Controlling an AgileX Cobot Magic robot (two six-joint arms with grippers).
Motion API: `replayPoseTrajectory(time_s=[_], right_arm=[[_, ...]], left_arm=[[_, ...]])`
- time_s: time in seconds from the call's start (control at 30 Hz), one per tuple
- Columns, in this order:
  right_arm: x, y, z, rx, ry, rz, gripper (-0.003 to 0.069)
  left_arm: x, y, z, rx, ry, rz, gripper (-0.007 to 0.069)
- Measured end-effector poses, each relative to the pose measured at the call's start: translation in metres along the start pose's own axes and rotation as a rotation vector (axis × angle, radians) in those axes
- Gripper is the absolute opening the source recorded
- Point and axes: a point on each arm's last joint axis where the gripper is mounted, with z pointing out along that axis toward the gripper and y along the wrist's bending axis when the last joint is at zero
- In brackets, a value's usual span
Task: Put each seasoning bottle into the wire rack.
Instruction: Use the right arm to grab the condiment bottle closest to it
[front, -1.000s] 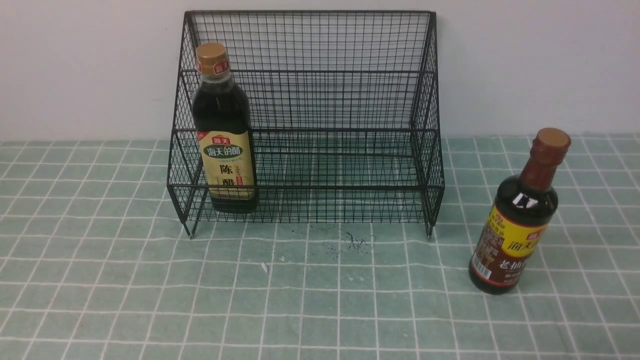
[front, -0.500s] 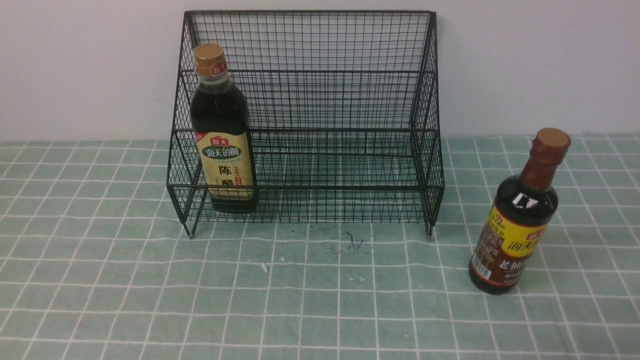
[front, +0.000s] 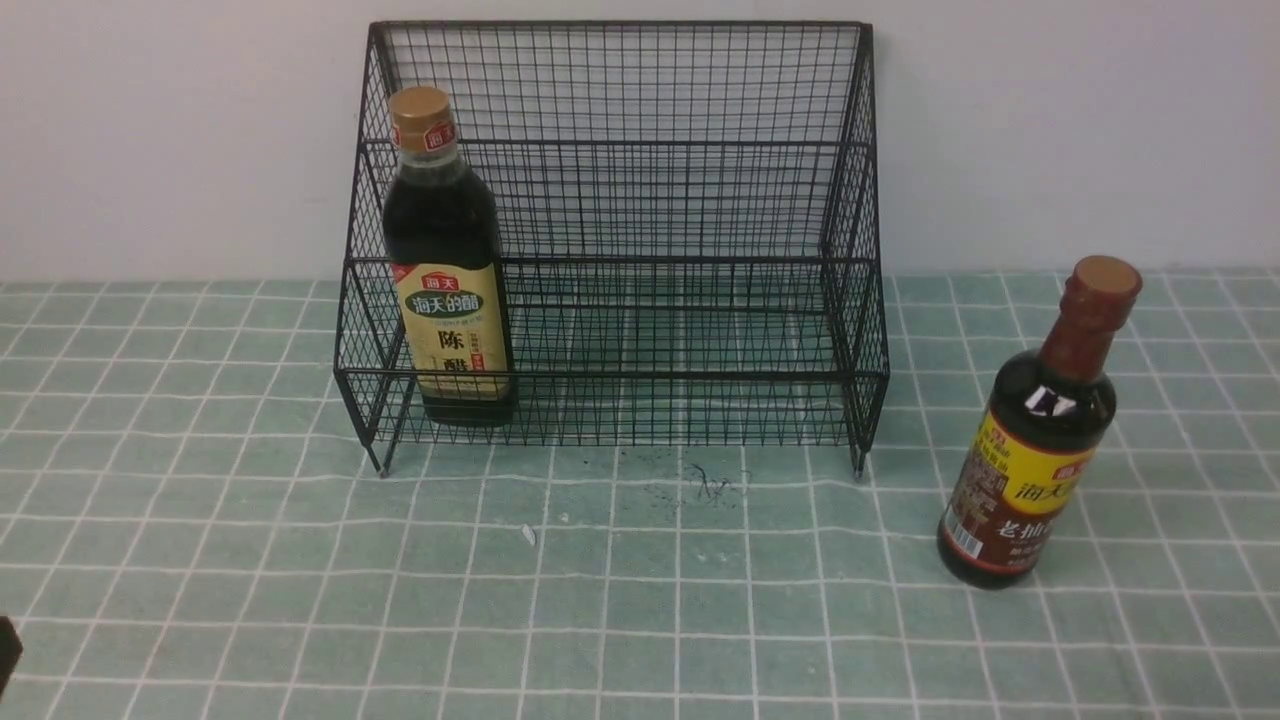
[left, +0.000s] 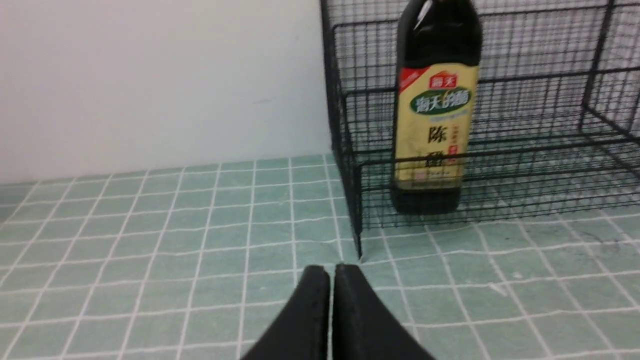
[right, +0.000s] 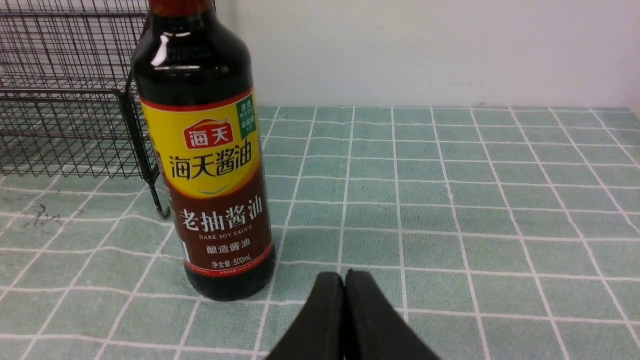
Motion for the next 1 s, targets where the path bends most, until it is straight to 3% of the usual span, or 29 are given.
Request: replayPoseTrajectory(time_s=[0.27,1.0], right_arm=[[0.000,0.000,0.000,0.000,0.000,0.000,-0.0017],[0.000,0.000,0.000,0.000,0.000,0.000,-0.0017]], left_arm=[[0.051,0.002,0.013,-0.018,0.146,-0.006,-0.0006],[0.052,0.001,0.013,-0.018,0.151,-0.007,-0.0006]])
